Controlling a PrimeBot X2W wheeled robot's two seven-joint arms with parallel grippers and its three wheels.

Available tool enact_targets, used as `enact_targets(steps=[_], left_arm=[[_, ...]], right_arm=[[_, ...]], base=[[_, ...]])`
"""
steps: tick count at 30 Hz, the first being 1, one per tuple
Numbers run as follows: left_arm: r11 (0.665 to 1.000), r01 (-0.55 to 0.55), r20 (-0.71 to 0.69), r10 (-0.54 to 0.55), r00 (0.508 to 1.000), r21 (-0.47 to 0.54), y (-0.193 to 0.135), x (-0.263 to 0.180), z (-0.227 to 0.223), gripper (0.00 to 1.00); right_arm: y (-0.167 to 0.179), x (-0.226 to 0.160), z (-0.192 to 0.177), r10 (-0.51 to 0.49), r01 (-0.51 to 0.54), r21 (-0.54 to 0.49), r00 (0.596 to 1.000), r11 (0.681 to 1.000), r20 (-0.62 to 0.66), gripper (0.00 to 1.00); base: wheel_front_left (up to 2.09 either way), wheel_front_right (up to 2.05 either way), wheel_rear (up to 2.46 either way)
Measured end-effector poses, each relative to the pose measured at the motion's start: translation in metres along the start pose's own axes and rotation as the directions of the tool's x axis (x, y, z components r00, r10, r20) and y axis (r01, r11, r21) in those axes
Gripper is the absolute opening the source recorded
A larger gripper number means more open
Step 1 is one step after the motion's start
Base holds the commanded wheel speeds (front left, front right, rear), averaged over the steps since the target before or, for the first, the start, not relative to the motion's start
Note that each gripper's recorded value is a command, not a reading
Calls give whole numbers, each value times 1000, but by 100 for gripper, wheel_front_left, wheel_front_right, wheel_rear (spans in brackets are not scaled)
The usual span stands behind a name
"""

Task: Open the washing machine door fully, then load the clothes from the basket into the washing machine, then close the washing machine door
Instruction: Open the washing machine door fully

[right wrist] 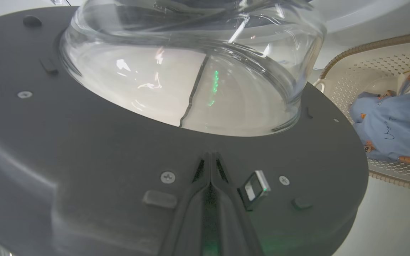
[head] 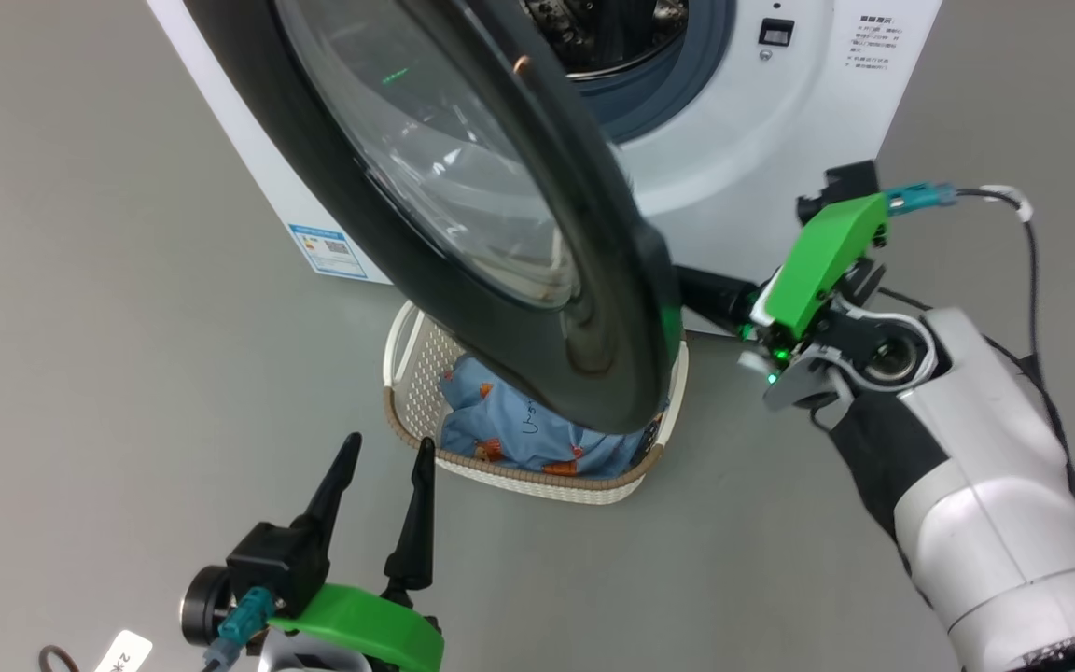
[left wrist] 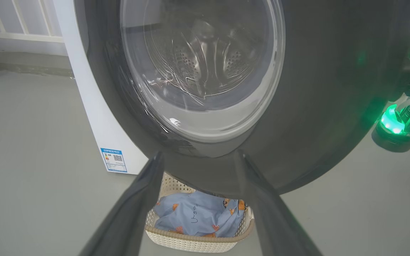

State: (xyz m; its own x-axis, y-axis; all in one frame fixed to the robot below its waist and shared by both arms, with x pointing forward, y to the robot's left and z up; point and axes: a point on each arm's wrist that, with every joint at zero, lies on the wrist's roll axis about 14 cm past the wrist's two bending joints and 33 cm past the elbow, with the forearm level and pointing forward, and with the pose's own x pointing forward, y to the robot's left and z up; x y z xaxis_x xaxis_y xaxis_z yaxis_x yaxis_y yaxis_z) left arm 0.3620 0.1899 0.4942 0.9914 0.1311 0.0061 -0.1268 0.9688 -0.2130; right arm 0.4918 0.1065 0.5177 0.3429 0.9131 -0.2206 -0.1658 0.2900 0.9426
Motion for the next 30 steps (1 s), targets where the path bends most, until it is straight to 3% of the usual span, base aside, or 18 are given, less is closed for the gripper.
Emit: enact_targets(steps=[17, 30], left_arm=[[1000, 17, 12, -17, 1000, 2, -3, -2, 4, 100], [1000, 2, 6, -2, 1000, 1, 1, -6, 2, 100]], right_arm=[[28, 11, -74, 102, -109, -27, 976, 994, -194, 0], [37, 17, -93, 126, -136, -26, 963, 990, -236, 0]], base=[[0, 0, 0], [0, 0, 0]])
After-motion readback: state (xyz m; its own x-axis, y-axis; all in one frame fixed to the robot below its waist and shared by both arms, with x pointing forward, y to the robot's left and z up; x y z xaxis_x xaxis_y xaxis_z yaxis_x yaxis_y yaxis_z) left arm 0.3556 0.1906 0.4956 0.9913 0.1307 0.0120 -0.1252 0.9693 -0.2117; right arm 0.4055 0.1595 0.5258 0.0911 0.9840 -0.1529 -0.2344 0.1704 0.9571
